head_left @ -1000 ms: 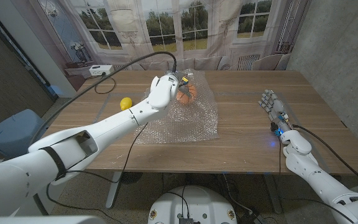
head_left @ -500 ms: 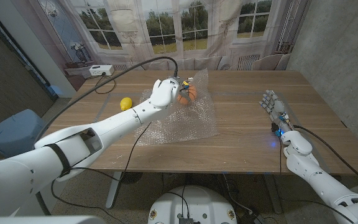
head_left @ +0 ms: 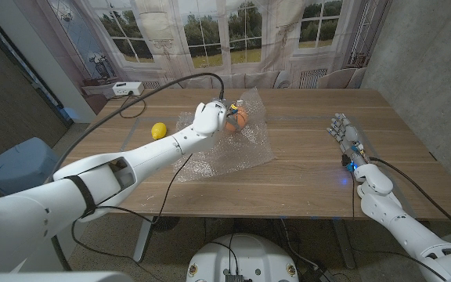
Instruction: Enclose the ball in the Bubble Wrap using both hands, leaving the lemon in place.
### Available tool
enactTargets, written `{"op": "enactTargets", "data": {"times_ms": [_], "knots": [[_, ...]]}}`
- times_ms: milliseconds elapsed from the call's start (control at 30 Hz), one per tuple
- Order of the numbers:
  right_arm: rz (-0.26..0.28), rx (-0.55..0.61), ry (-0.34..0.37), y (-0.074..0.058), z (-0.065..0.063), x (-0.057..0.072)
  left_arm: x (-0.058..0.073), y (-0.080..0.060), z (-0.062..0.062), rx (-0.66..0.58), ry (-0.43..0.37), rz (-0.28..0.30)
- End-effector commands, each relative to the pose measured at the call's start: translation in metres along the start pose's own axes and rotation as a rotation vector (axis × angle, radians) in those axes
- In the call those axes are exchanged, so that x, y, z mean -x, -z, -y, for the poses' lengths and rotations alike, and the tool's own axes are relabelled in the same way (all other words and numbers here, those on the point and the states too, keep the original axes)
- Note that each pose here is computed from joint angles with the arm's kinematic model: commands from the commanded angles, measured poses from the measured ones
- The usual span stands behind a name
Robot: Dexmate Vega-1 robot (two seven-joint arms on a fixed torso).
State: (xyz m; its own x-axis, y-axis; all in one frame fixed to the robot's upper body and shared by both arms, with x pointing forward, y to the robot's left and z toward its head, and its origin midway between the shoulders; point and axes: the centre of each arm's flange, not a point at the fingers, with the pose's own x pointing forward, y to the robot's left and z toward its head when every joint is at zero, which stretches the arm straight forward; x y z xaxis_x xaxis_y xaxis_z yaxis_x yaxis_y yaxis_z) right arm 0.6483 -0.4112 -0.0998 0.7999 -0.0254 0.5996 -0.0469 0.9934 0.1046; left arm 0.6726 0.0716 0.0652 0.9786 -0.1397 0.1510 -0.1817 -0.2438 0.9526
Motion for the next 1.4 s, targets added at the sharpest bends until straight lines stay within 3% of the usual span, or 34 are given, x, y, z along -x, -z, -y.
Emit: {"op": "enactTargets", "data": {"times_ms": [33, 433, 633, 933, 1400], "knots": [[-0.010, 0.011, 0.002, 0.001, -0.001, -0.004, -0.018, 0.003, 0.027, -0.002, 0.013, -0.004], [-0.018, 0.019, 0.001, 0.001, -0.002, -0.012, -0.027, 0.007, 0.043, 0.028, -0.084, 0.018], [-0.021, 0.022, 0.000, 0.002, -0.002, -0.016, -0.022, 0.009, 0.043, 0.048, -0.219, 0.044], [-0.018, 0.024, -0.007, 0.001, -0.003, -0.020, -0.013, 0.012, 0.031, 0.098, -0.324, 0.051], [-0.014, 0.017, -0.026, 0.000, -0.004, -0.020, 0.014, 0.014, -0.008, 0.242, -0.608, 0.094]]}}
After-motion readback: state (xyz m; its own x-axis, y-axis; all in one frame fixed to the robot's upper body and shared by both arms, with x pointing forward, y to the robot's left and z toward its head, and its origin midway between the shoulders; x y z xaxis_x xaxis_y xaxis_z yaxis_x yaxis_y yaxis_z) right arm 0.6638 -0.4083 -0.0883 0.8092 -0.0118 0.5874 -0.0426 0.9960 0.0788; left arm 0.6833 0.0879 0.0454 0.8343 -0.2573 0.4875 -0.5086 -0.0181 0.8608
